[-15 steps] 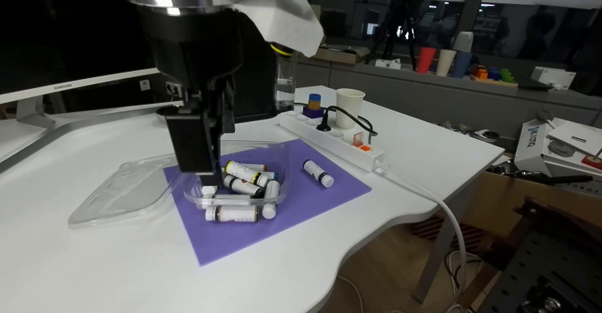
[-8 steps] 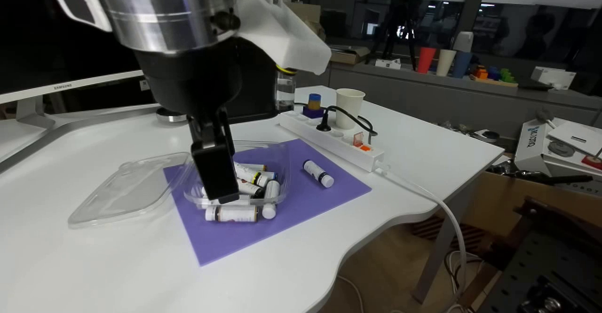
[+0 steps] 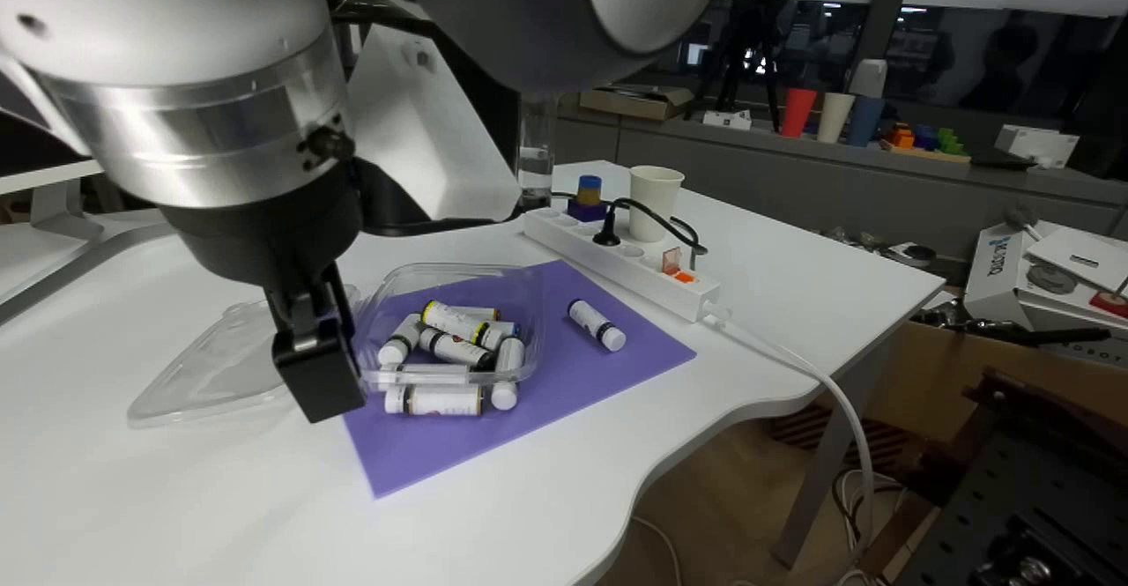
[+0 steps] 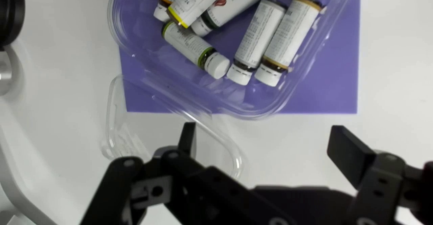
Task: Close the plastic box on the table
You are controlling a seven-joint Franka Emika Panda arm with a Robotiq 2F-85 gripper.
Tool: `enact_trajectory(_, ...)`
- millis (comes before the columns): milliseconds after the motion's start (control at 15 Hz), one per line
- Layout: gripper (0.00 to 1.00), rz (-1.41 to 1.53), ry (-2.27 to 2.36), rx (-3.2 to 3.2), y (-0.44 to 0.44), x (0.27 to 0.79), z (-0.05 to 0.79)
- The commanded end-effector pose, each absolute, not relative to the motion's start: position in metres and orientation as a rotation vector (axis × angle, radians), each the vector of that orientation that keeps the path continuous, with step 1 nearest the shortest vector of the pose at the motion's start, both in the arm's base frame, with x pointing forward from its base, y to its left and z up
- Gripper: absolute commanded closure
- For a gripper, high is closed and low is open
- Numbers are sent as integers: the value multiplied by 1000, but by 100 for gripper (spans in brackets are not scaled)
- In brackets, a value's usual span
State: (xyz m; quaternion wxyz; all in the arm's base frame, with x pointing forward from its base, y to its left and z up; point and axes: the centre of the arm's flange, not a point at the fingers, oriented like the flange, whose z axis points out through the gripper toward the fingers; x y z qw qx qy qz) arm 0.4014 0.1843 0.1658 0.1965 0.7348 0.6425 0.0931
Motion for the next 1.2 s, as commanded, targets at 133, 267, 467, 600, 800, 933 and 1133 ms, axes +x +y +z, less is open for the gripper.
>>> enact_trajectory(133,0,359,1749,2022,198,423,112)
enact_trajectory(267,0,375,1748,2002,202,428,99)
enact_trajectory(467,0,414,1761,1958,210,432,84)
enact_trajectory(600,0,447,1768,1925,216,433,77)
enact_trajectory(800,0,496,1772,1871,224,433,74)
enact_trajectory(933,0,530,1771,1837,229,433,76)
enact_trajectory(1133,0,571,1763,1790,238,436,83)
